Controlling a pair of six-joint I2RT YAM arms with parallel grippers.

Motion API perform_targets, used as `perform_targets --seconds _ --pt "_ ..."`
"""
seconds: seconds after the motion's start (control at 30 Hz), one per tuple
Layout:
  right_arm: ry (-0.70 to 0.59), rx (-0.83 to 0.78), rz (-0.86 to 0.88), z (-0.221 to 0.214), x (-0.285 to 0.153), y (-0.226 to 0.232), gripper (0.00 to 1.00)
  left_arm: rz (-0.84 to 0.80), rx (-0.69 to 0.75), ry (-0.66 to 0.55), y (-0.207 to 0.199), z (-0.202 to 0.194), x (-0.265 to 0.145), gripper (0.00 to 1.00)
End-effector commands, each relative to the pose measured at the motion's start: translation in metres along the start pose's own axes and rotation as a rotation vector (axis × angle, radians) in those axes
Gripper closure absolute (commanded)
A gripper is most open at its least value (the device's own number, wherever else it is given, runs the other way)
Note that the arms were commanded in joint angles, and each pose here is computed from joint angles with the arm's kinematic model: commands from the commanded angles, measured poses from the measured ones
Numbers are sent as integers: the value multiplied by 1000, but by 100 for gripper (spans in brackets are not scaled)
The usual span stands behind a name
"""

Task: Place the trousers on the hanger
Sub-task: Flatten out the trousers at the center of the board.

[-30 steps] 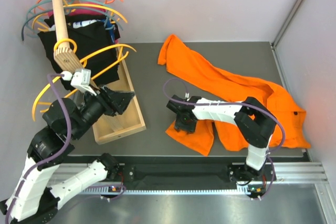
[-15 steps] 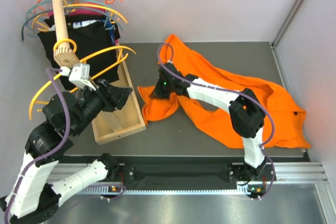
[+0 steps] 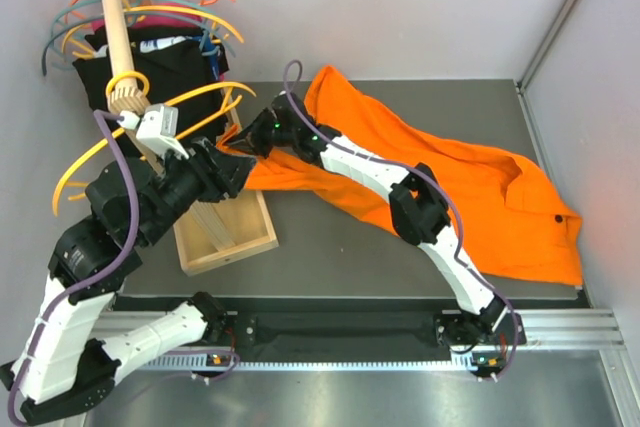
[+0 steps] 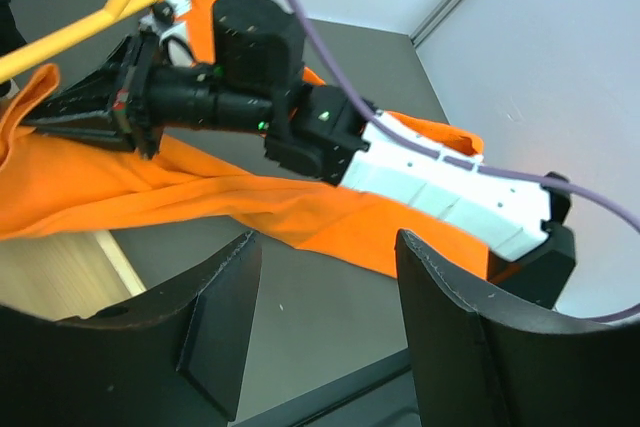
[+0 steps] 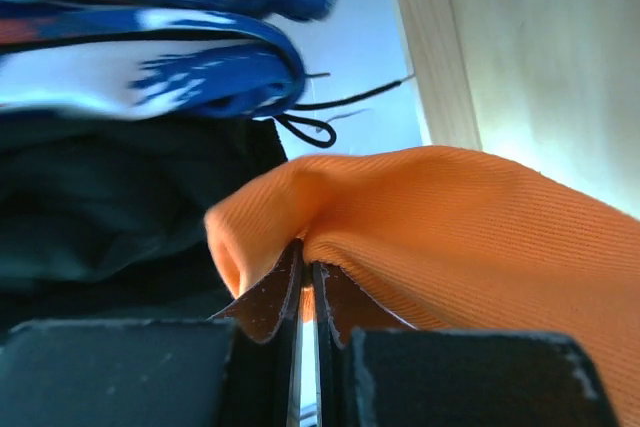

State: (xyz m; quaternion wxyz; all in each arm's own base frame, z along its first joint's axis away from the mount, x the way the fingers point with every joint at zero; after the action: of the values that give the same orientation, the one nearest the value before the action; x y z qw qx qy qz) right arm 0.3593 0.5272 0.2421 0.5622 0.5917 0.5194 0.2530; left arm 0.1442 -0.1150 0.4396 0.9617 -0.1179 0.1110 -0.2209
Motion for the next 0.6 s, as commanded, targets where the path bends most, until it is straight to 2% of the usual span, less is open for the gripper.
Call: perform_targets --seconds 0.0,0.07,0.2,0.23,0.3,0.33,0.4,0.43,0.47,0.5,0.57 --pt "139 35 175 -52 -2 53 100 17 28 -15 -2 10 13 39" --pt "123 5 168 -59 -3 54 100 11 30 -19 -4 11 16 39" --pt "132 -18 81 -78 5 28 100 -8 37 1 -9 5 29 39" --pt "145 -35 66 -80 5 22 97 -15 40 5 -10 5 32 39" --pt "133 -44 11 -68 1 5 78 -29 57 18 -13 2 41 39" --pt "116 -71 -11 -58 -4 -3 56 -33 63 21 -14 2 43 39" --pt "36 -85 -51 -23 -32 -11 44 -46 88 43 -18 0 52 37" --pt "3 -139 -74 -9 -44 -15 34 -47 97 50 -18 -1 54 37" --pt "-19 -163 -95 -1 -64 -12 30 -49 104 61 -20 -2 59 37" --pt "-68 -180 -110 26 -80 -9 27 -52 113 60 -20 -2 61 36" --pt "-102 -252 -168 41 -113 -12 21 -61 122 70 -22 -5 66 35"
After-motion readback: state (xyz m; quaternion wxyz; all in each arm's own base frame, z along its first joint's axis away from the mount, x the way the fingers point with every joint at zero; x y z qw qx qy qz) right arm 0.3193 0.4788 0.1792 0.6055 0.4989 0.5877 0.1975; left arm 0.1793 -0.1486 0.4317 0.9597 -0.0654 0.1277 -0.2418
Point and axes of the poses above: each gripper's point midway between its finger pads, its own x axis out along the fingers, its own y axis along the line the jaws close on, z = x × y, the point moved 5 cm from there along -x, back along the fingers, and after that the axes turned 14 degrees about x, right-handed, at the moved point
